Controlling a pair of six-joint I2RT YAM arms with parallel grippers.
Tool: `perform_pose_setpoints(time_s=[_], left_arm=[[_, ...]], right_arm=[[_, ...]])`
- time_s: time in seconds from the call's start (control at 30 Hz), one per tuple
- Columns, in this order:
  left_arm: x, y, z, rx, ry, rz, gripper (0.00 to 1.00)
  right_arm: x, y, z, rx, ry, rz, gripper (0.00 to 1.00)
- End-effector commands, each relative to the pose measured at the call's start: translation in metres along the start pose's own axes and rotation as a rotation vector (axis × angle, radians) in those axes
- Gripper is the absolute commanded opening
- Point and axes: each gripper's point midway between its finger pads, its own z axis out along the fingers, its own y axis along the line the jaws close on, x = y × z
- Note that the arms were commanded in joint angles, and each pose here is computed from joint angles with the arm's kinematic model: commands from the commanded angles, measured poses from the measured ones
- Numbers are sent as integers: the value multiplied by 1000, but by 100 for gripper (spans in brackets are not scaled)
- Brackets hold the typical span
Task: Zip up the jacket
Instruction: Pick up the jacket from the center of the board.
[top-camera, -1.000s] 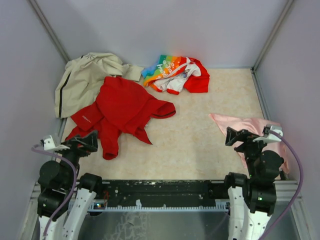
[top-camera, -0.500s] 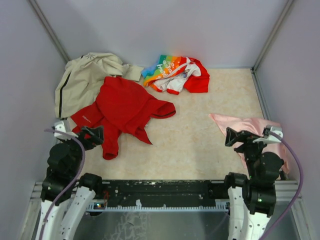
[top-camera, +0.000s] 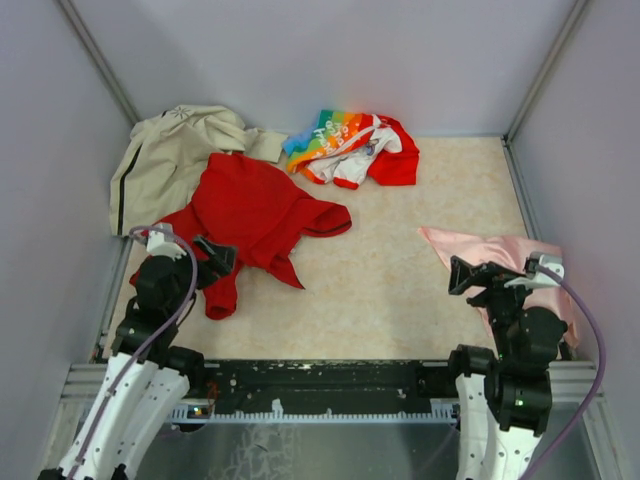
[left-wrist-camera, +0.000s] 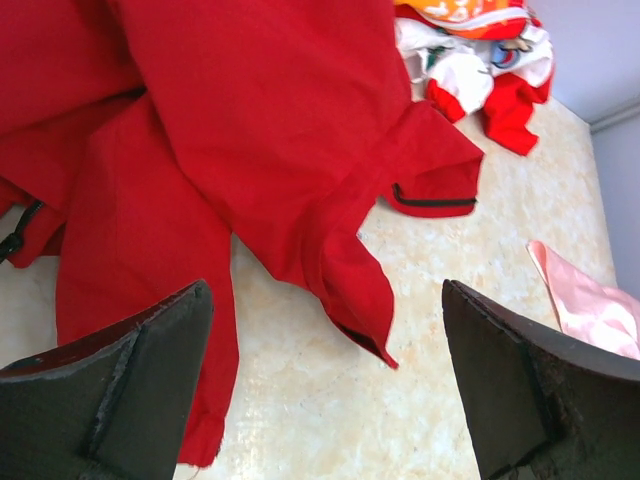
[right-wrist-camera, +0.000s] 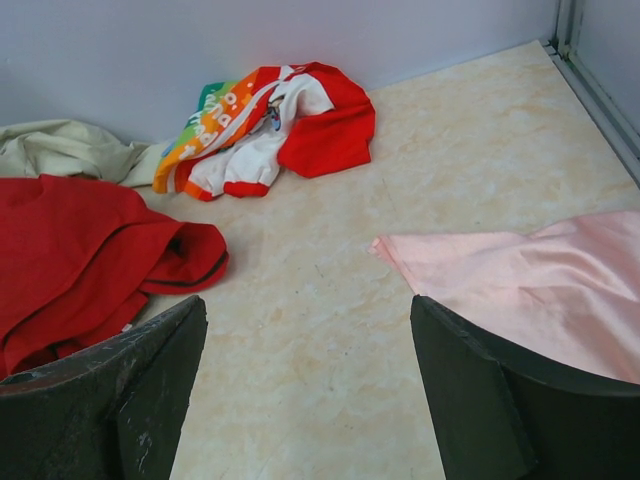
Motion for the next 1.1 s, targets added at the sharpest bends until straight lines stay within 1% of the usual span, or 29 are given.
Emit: perform_pose_setpoints(time_s=[0.0,0.13,0.3,0.5,0.53,0.67,0.7,0.73,0.87,1.03,1.07], left_arm=[[-8,9,29,-76,-50,-37,100],[6,12,59,-99,10,-17,100],[23,22,92,-147,91,48,100],[52,38,113,-184,179,84,100],[57,41,114,-189,193,88,99],[75,43,119,-163,240,103,91],[77,43,120,-154,244,105,86],[79,41,120,-141,246,107,80],[78,31,119,-79,237,104,50],[77,15,115,-5,238,105,22],[77,11,114,14,244,107,15]], right_arm=[[-10,8,-2,-45,-46,-31,83],[-9,9,-2,-50,-45,-32,83],[-9,9,-2,-55,-42,-33,83],[-9,10,-2,-61,-44,-35,83],[-8,10,-2,-61,-43,-35,83],[-8,11,-1,-65,-41,-35,83],[-8,11,-1,-67,-40,-34,83],[-8,11,-1,-69,-40,-36,83],[-6,13,-1,-81,-32,-38,83],[-6,14,-1,-88,-29,-41,83],[-6,15,-1,-91,-28,-41,83]])
